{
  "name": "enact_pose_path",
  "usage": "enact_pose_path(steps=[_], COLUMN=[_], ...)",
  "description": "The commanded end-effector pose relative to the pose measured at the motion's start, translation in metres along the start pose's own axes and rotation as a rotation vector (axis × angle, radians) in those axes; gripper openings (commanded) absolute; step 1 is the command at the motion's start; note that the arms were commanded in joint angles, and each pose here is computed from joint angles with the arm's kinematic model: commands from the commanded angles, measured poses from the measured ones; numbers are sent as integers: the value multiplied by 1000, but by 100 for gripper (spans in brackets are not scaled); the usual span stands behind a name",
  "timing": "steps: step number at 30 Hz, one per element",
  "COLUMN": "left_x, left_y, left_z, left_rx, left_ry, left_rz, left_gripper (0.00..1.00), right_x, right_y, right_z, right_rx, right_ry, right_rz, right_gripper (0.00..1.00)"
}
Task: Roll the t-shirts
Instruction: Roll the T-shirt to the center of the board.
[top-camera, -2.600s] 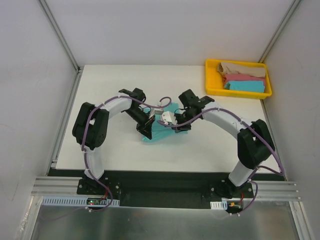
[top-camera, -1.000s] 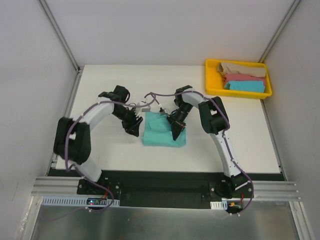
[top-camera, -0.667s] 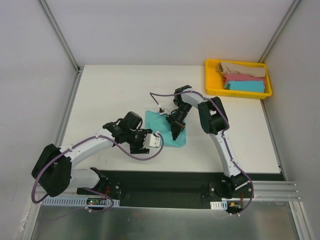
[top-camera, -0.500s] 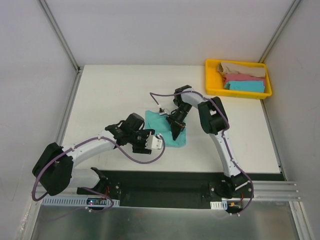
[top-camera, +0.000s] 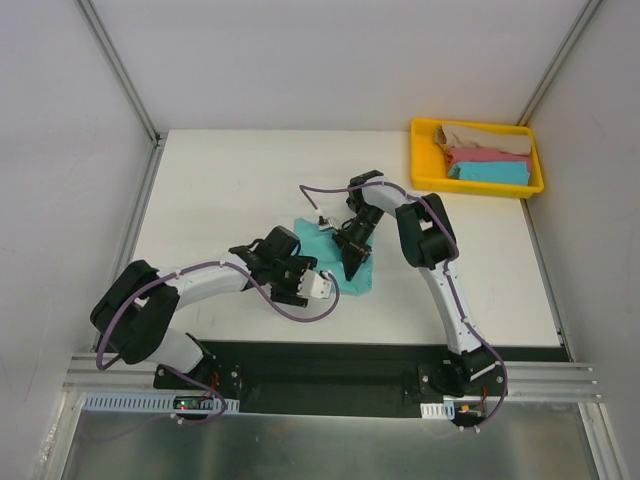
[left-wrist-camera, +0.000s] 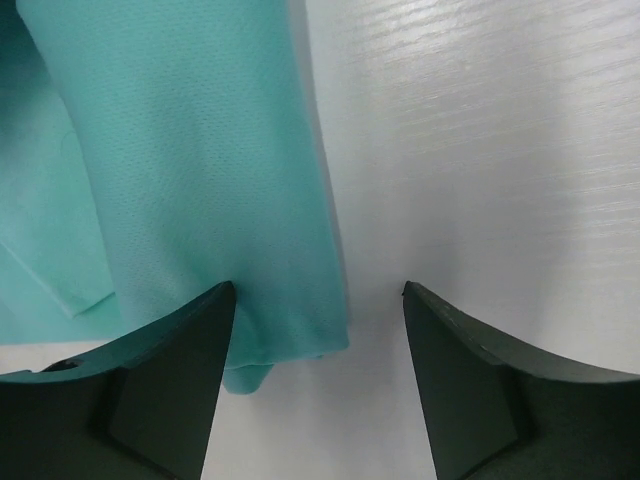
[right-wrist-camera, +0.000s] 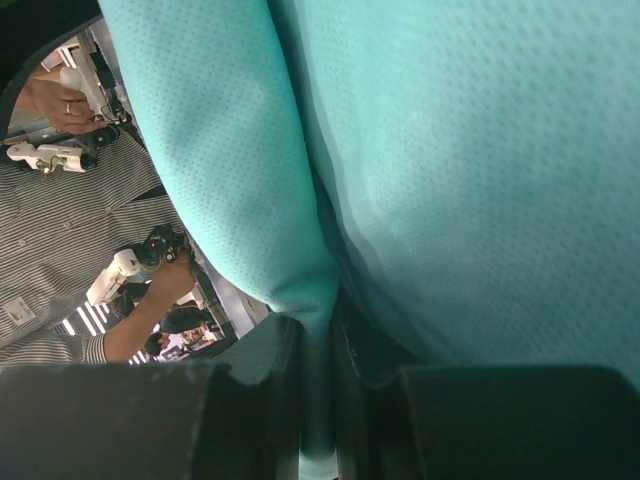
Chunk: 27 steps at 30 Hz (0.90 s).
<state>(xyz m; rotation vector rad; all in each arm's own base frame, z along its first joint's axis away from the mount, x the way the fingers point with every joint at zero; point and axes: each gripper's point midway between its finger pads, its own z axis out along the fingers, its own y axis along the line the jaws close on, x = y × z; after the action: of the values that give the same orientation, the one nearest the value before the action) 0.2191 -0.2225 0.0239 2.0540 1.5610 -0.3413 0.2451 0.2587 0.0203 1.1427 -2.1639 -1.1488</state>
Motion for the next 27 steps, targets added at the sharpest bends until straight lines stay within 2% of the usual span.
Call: enact_pose_path(steps=[1,5,6,9,12,13,16,18,19,21,22,23,24,25,26,27], left_x=[22,32,34,32,19,11,-2,-4,-11,-14,-23,-25,-24,-32,-38,-35], left_y=[3,-4,-7,-16,-22,-15,-17,-23,-18,-24,-11,-8,-10,2,4,8], left_z=[7,13,15,17,11,8,2,-1,-3,-6,-9,-11,-12,-15,-17,-17], left_rx=[7,39,56,120,193,190,260,316,326,395,384,398,434,425,442,456], left_ry=[108,139,141,141,90,65,36,33,18,9,-13,-38,-37,-69,-100,-108], left_rz=[82,78,76,33,-32,-62,-107,-147,-151,-203,-234,-277,-331,-342,-369,-413], left_gripper=[66,48,34,15,9,5,0,0,0,0,0,0,0,0,0,0], right_x=[50,50,50,49,43,40,35,42,41,51,49,51,70,48,47,57], right_y=[-12,-13,-13,-12,-3,3,11,14,13,27,27,32,54,51,58,113], right_z=[-2,-3,-3,-4,-29,-55,-115,-162,-177,-209,-222,-229,-227,-261,-276,-284], right_rx=[24,28,29,28,45,89,162,274,317,382,450,508,611,816,962,1119], right_ry=[246,247,248,237,140,64,-150,-275,-330,-473,-527,-550,-564,-720,-802,-919], right_rz=[96,101,103,91,24,-19,-187,-220,-238,-245,-265,-287,-310,-346,-395,-577], right_gripper=[13,16,18,30,40,47,56,57,66,71,96,96,96,96,96,96])
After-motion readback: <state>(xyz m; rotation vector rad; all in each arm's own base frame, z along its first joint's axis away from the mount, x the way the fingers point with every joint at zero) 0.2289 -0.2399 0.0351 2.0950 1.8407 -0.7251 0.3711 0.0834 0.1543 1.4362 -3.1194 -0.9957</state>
